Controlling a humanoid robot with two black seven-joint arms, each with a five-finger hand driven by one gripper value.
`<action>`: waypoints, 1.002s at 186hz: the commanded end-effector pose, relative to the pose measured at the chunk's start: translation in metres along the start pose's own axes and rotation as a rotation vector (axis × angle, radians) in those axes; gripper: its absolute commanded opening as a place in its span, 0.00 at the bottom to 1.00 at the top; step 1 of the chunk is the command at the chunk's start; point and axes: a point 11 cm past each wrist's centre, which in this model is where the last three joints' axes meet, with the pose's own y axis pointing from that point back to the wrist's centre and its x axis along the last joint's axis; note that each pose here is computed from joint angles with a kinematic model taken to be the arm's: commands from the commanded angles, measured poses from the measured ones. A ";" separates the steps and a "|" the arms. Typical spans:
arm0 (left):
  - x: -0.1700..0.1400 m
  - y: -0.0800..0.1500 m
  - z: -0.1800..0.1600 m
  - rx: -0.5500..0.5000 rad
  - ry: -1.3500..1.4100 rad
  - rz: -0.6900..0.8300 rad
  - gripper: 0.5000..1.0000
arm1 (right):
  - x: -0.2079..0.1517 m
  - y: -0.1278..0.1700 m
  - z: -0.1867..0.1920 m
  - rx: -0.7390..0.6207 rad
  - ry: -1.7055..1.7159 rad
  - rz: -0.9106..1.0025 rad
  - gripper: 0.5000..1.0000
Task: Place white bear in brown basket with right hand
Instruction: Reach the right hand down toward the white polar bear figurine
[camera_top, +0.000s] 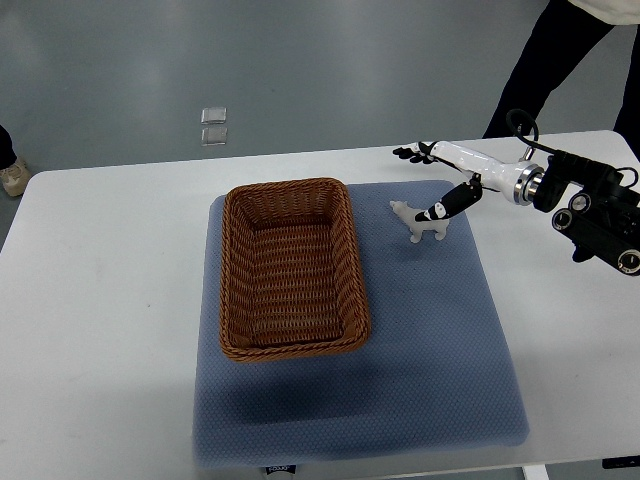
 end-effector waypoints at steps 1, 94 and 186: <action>0.000 0.000 0.000 0.000 0.000 0.000 1.00 | -0.006 0.000 0.001 -0.009 0.043 -0.029 0.81; 0.000 0.000 0.000 0.000 0.000 0.000 1.00 | -0.014 0.002 0.011 -0.059 0.159 -0.049 0.74; 0.000 0.000 0.000 0.000 0.000 0.000 1.00 | -0.019 0.003 0.024 -0.134 0.227 -0.037 0.67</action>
